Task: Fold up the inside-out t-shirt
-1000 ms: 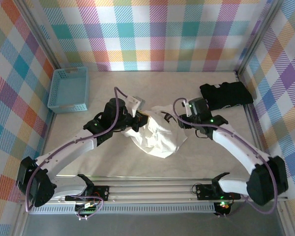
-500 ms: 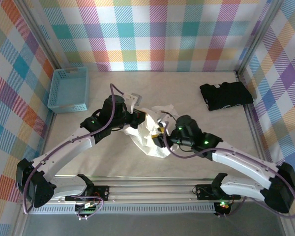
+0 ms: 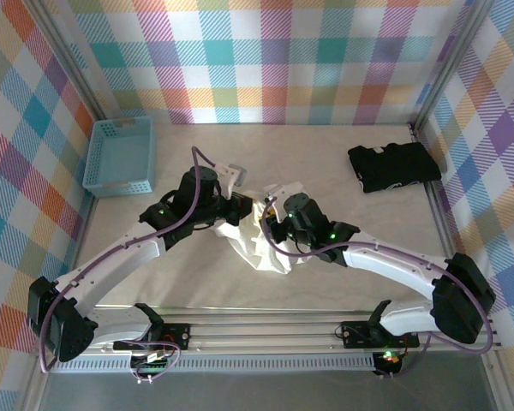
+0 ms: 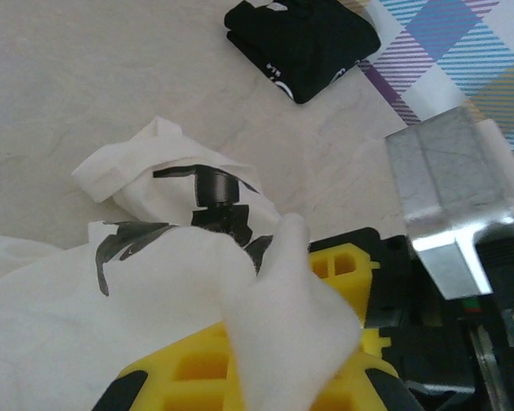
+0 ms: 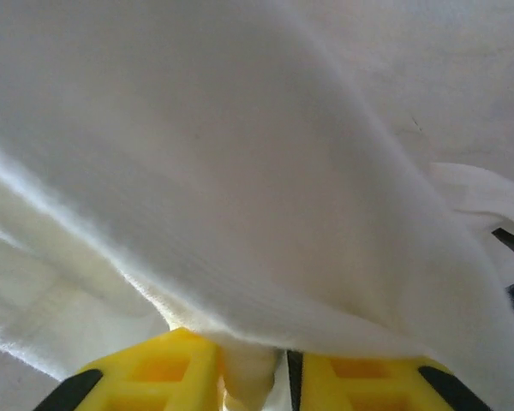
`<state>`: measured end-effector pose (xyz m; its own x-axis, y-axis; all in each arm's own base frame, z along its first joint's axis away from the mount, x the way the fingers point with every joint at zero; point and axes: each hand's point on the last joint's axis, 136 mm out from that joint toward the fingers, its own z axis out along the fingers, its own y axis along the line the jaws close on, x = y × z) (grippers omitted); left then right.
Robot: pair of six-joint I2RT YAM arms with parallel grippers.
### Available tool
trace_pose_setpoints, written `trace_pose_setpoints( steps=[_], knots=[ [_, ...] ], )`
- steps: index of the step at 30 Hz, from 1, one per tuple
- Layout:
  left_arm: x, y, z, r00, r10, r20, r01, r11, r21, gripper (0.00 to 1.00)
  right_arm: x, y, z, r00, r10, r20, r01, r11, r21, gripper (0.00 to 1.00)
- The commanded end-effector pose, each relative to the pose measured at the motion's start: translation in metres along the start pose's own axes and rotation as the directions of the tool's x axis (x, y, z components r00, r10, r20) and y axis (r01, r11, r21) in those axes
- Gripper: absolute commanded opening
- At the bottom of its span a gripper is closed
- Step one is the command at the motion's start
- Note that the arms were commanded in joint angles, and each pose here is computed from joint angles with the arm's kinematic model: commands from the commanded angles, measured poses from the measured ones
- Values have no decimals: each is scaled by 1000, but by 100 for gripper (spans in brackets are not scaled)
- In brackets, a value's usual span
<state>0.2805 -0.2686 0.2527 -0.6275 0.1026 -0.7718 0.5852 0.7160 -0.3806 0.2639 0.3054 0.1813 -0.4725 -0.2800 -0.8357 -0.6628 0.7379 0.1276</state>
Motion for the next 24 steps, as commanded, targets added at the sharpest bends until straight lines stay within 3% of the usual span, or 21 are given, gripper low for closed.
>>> trace_pose_setpoints(
  steps=[1,5,8,11,14,17,24],
  knots=[
    [-11,0,-12,999,5,40,-4,1000,-21,0,-14,-3,-15,998,-34,52,33,999,6,19],
    [-12,-3,-11,999,8,47,-8,1000,-2,0,-13,-8,-19,999,-10,46,11,1000,-23,0],
    [-11,5,-9,999,6,44,-4,999,-43,0,-19,-3,-29,998,-4,63,12,993,-116,0],
    [-7,28,-3,999,-10,32,15,988,-156,0,-33,14,-55,994,38,101,1,935,-355,0],
    [-1,60,6,999,-37,2,36,948,-317,11,-40,22,-77,989,85,117,-13,858,-514,0],
    [3,76,20,998,-54,-40,34,921,-388,22,-41,17,-83,981,158,112,-62,803,-593,0],
    [16,61,15,996,-66,-54,46,950,-309,49,-41,1,-69,961,264,86,-159,778,-607,0]
  ],
)
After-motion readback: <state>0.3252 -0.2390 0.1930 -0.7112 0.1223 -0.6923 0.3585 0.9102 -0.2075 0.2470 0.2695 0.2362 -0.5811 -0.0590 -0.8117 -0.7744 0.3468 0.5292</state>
